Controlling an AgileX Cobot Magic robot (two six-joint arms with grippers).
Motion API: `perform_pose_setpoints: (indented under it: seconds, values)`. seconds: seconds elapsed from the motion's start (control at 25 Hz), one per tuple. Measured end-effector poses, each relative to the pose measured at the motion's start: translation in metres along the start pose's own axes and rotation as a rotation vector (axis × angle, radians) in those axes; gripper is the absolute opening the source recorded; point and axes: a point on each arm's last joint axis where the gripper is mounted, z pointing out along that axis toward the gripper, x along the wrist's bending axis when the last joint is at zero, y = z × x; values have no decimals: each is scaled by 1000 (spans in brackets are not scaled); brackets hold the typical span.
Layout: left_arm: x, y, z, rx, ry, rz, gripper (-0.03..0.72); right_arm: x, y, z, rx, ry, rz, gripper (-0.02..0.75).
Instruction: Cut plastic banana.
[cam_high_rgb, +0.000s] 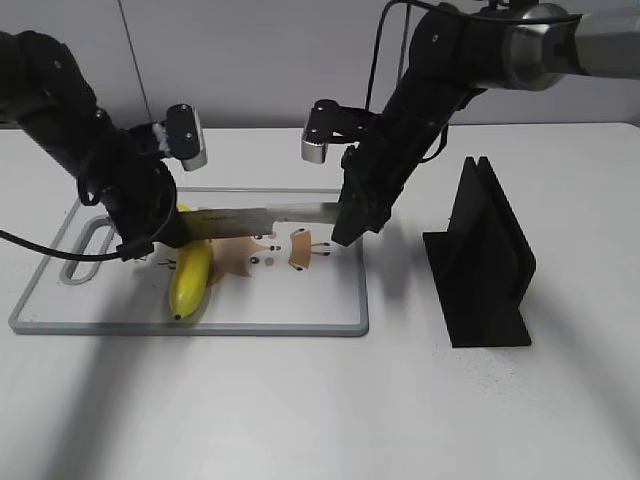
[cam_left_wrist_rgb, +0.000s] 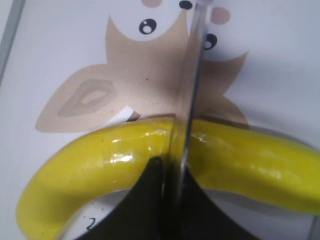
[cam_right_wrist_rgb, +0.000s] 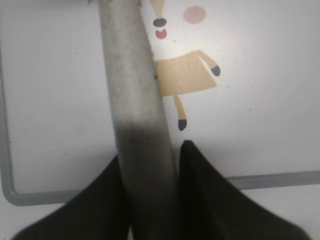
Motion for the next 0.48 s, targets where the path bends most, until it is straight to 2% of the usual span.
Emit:
perform_pose_setpoints:
  seconds: [0.48]
  values:
    - [0,0,1,1,-3,-1,12,-1,-4,11,6,17,18,243]
